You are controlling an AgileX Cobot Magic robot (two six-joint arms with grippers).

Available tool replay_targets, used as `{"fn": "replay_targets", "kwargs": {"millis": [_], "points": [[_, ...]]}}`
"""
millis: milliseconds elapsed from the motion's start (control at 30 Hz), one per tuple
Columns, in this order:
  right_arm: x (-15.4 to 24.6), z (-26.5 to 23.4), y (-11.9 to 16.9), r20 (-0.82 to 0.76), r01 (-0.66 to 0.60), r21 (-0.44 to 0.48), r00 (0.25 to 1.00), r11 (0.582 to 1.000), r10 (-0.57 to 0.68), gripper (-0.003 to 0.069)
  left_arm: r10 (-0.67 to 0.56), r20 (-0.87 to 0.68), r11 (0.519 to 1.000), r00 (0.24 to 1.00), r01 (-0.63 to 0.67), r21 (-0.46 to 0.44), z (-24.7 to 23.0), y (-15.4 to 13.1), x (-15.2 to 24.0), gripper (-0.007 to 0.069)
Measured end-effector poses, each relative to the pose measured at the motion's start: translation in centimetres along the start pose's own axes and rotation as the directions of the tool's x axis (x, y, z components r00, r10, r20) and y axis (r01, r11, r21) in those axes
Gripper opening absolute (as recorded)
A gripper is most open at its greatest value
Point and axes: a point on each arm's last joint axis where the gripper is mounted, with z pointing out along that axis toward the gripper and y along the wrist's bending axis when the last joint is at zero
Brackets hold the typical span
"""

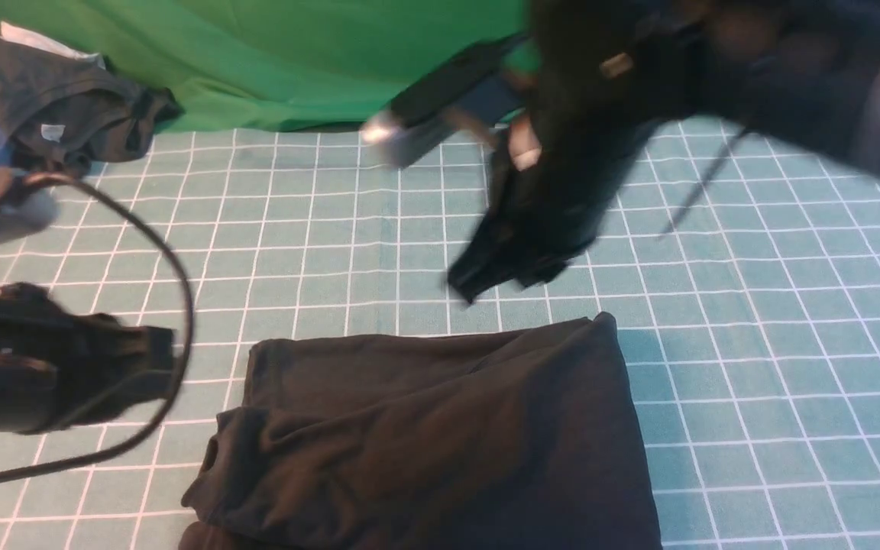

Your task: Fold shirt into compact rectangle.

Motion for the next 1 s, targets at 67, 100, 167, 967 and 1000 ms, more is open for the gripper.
{"fn": "replay_targets", "kwargs": {"millis": [67,100,167,967,1000], "points": [[1.3,-0.1,-3.0,-0.027,-0.088,0.007,0.996,0.996,0.088,0.0012,0.033,-0.049,0.997,0.998,-0.030,0.066,1.5,-1.2,0.1,0.0012],[1.9,0.1,-4.0,-0.041,-0.128,-0.003,0.991,0.992,0.128,0.0012,0.048,-0.068,0.997,0.997,-0.044,0.069,2.1,-1.5,0.1,0.0012],[2.8,1.3,-5.4,-0.069,-0.188,-0.050,0.980,0.981,0.184,0.0012,0.080,-0.121,0.996,0.989,-0.074,0.055,4.4,-1.9,0.1,0.0012],[3.8,13.3,-6.9,-0.134,-0.264,-0.150,0.960,0.953,0.245,0.0012,0.051,-0.471,0.987,0.881,-0.117,-0.112,12.9,1.4,4.7,0.0012],[3.9,13.0,-7.5,-0.152,-0.280,-0.150,0.954,0.948,0.258,0.0012,0.053,-0.478,0.987,0.877,-0.120,-0.110,12.7,1.3,4.6,0.0012]]}}
